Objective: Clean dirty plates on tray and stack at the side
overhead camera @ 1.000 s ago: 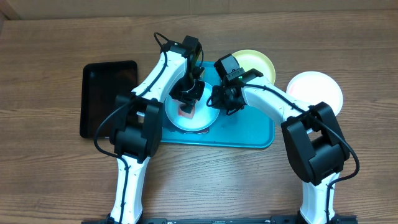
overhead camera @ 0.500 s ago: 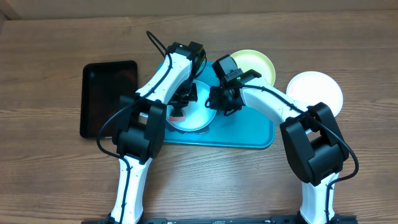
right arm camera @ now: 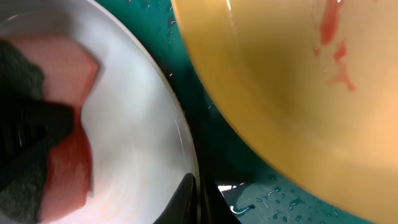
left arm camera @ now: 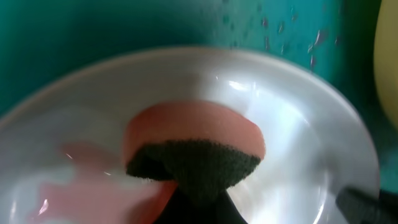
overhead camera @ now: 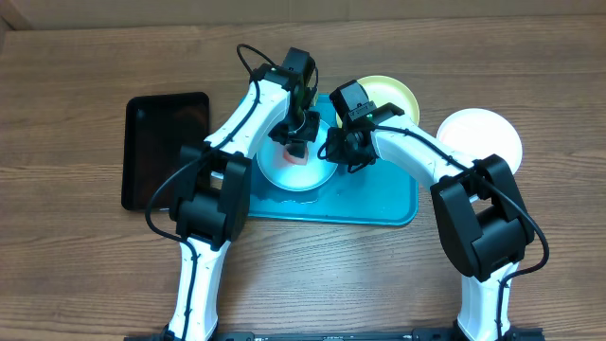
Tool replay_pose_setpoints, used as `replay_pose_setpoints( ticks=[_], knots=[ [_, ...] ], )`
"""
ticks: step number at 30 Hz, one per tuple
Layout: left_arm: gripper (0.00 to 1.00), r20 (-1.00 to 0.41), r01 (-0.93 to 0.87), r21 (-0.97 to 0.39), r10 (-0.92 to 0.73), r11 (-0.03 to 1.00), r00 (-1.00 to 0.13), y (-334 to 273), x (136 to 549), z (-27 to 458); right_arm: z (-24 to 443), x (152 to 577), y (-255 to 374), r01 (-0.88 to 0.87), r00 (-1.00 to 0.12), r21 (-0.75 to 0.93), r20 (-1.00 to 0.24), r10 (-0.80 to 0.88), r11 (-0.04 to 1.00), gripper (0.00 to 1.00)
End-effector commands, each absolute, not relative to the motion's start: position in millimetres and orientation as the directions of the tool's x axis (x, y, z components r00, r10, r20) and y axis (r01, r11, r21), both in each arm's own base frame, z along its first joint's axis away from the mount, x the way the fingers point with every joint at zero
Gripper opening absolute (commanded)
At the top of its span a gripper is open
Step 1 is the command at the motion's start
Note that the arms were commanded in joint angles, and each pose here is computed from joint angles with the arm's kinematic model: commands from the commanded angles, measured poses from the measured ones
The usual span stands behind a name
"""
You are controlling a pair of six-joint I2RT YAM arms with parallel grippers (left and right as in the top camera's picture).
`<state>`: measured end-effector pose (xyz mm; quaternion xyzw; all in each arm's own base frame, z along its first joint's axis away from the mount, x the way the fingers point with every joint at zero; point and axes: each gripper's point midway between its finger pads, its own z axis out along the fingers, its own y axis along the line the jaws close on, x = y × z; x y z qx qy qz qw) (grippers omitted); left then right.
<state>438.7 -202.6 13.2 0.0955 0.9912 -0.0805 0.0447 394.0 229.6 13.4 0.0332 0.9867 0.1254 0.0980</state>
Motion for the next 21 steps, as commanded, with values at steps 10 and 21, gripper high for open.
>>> replay_pose_setpoints(
  ticks=[10, 21],
  knots=[
    [0.05, -0.217, -0.307, 0.391, -0.237, 0.868, -0.947, -97, 427, 17, 17, 395, 241, 0.019, -0.978, 0.277, -0.194, 0.075, 0.961, 0.04],
    [0.04, 0.106, 0.307, -0.213, 0.334, 0.928, -0.937, -201, 381, 4, 18, 396, 242, 0.017, -0.977, 0.281, -0.198, 0.076, 0.959, 0.04]
  ],
)
